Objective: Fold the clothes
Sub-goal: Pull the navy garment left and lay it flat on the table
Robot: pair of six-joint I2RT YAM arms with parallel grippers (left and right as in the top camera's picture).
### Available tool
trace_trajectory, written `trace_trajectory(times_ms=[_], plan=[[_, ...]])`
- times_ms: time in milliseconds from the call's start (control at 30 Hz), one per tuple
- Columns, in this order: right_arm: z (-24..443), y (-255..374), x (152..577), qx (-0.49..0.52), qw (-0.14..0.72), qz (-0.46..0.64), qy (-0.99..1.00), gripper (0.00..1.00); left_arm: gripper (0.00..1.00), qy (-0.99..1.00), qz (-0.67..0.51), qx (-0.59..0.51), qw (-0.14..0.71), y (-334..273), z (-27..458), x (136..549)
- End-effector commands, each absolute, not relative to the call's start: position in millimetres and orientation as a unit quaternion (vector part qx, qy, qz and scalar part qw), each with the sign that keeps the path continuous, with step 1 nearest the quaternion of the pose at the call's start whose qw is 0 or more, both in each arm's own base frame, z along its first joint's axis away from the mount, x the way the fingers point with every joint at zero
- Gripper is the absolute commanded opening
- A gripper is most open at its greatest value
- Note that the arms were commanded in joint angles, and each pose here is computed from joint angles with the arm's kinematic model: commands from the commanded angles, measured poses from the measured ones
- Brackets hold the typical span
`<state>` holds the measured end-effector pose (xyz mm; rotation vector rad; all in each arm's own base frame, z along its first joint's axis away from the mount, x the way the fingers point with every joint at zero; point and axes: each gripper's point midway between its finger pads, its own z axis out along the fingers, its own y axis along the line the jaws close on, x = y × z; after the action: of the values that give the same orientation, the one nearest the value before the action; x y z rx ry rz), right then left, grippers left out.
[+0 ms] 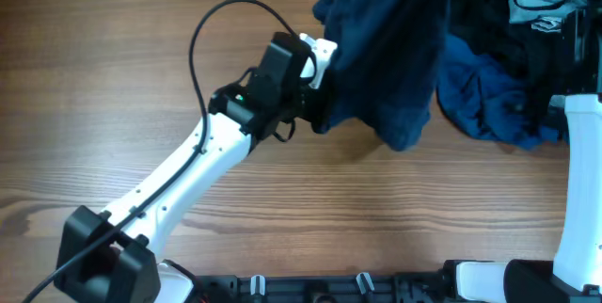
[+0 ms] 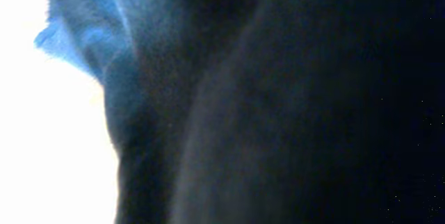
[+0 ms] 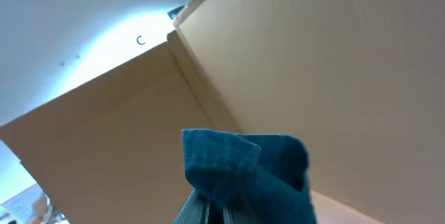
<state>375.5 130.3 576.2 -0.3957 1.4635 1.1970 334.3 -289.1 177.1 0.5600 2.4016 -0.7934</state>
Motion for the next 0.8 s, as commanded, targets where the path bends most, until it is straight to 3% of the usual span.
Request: trace_trajectory(times_ms=[0, 233, 433, 633, 767], plan=[[579, 122, 377, -0.173, 0.595, 0.474, 0.626, 0.04, 0.04, 0.888, -0.290, 0.161, 0.317, -254, 215, 349], [514, 86, 412, -0.092, 0.581, 0.360, 0.724, 0.04, 0.04, 0.833, -0.291, 0.106, 0.459, -177, 327, 340], [470, 60, 422, -0.015, 0.545, 0.292, 0.786, 0.04, 0.04, 0.787, -0.255, 0.047, 0.560, -131, 389, 323], [483, 45, 406, 0.014, 0.566, 0.253, 0.785, 0.04, 0.04, 0.746, -0.219, -0.011, 0.629, -98, 428, 308], [513, 32, 361, 0.031, 0.606, 0.205, 0.768, 0.04, 0.04, 0.729, -0.229, -0.023, 0.644, -91, 443, 293]])
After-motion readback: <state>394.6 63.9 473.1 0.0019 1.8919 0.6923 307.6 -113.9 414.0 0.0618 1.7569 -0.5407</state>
